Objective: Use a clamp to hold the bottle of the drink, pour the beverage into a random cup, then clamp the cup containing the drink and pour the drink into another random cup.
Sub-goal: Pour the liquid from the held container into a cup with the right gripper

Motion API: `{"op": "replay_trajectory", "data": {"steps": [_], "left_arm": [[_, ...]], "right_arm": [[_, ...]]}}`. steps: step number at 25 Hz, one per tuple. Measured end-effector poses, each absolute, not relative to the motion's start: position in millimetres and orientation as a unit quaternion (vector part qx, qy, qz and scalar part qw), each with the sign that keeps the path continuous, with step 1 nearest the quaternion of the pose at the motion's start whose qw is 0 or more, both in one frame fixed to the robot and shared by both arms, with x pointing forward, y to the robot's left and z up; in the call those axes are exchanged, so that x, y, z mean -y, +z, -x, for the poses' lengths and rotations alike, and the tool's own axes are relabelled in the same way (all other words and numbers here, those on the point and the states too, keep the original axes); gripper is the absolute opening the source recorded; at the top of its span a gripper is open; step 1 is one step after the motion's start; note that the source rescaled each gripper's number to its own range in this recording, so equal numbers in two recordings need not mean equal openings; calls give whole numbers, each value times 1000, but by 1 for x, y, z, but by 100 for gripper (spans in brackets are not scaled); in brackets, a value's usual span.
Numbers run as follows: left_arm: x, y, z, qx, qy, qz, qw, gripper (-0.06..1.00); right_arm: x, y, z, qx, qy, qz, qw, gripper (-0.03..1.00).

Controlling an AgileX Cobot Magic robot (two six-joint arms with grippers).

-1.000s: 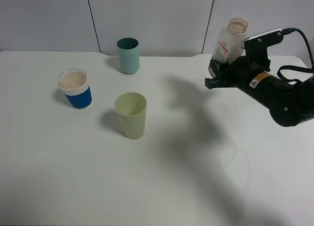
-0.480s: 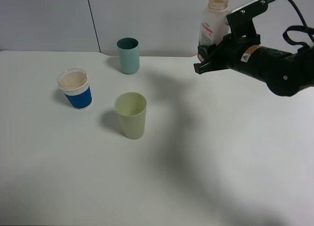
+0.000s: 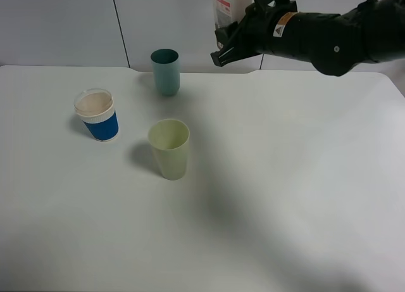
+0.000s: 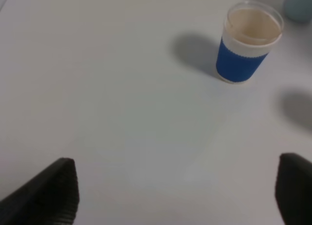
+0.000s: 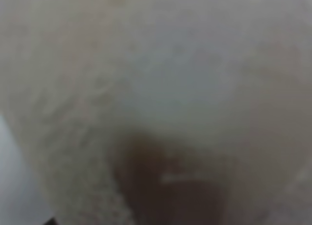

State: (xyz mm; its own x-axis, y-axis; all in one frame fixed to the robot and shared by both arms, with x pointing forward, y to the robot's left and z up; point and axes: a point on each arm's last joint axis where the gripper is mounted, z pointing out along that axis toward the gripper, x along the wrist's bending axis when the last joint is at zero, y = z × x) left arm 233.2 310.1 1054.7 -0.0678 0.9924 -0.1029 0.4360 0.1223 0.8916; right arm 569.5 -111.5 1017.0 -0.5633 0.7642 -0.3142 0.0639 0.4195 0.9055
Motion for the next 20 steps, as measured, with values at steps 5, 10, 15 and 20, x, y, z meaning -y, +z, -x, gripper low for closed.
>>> {"op": "replay_trajectory", "data": {"steps": [5, 10, 15, 20], "left_arm": [[-310, 1055, -233, -639, 355, -559, 392, 88], [-310, 1055, -233, -639, 355, -559, 392, 88], [-310, 1055, -233, -639, 355, -559, 392, 88], [-310, 1055, -233, -639, 355, -559, 392, 88]], "right_arm": [[96, 1027, -569, -775, 448, -255, 365, 0], [89, 1025, -564, -805, 416, -238, 349, 0], [87, 1016, -558, -839, 371, -218, 333, 0], [85, 1011, -553, -864, 334, -187, 328, 0]]}}
